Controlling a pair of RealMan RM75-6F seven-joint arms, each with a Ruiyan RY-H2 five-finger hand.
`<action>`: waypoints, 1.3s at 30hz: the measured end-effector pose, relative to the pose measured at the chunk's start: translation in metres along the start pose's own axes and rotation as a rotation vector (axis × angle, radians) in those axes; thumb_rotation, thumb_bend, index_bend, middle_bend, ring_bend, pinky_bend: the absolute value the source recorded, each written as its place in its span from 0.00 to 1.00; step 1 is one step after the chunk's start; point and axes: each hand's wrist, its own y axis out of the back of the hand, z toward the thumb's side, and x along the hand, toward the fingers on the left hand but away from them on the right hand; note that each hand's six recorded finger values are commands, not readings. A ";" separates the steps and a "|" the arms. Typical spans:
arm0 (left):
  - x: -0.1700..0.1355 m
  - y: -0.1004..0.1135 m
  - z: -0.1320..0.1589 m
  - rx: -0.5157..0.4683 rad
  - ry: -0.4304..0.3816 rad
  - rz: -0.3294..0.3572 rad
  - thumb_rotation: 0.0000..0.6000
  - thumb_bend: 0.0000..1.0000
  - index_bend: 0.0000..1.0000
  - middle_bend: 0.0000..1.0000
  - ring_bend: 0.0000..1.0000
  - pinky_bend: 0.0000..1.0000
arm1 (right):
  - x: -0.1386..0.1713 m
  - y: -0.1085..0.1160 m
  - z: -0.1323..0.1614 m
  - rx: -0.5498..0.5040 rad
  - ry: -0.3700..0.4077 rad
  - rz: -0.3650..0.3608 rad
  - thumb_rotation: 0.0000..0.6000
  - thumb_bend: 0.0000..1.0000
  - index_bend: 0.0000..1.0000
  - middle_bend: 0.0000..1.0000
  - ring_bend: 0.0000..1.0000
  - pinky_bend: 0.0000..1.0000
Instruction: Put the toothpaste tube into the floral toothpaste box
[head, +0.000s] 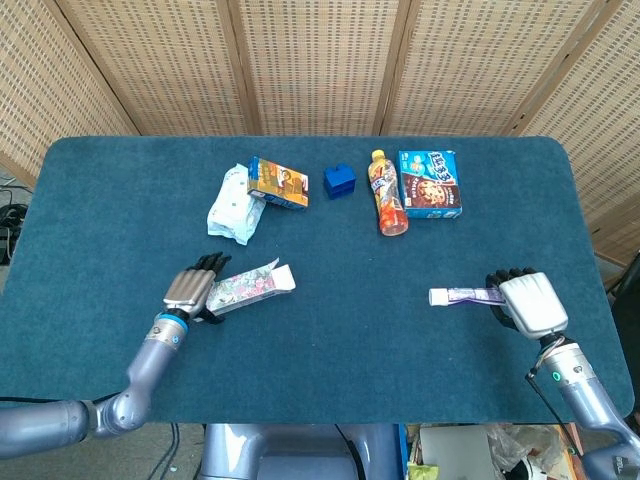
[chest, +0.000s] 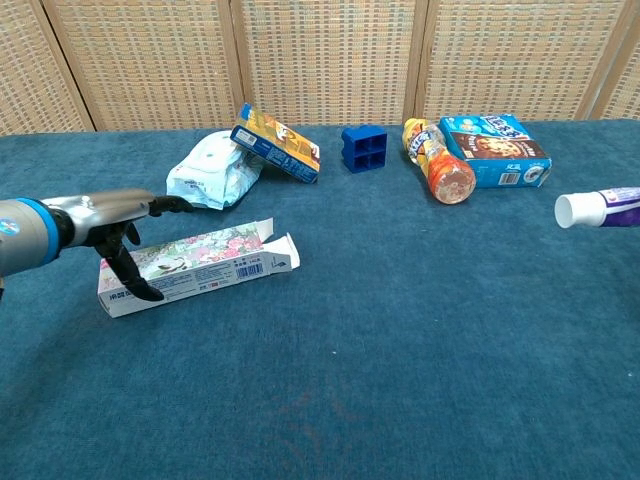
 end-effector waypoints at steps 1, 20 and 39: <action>0.002 -0.002 0.002 0.000 0.003 -0.001 1.00 0.18 0.11 0.10 0.13 0.28 | 0.000 0.000 0.000 0.003 0.000 0.000 1.00 0.56 0.63 0.66 0.49 0.49; 0.006 0.018 0.016 -0.017 -0.050 0.140 1.00 0.37 0.60 0.54 0.50 0.54 | 0.001 0.021 -0.001 0.027 0.006 -0.055 1.00 0.56 0.63 0.66 0.49 0.49; 0.014 0.059 0.046 -0.527 -0.575 0.275 1.00 0.39 0.60 0.54 0.50 0.53 | -0.009 0.116 -0.004 0.212 0.002 -0.245 1.00 0.56 0.63 0.66 0.50 0.49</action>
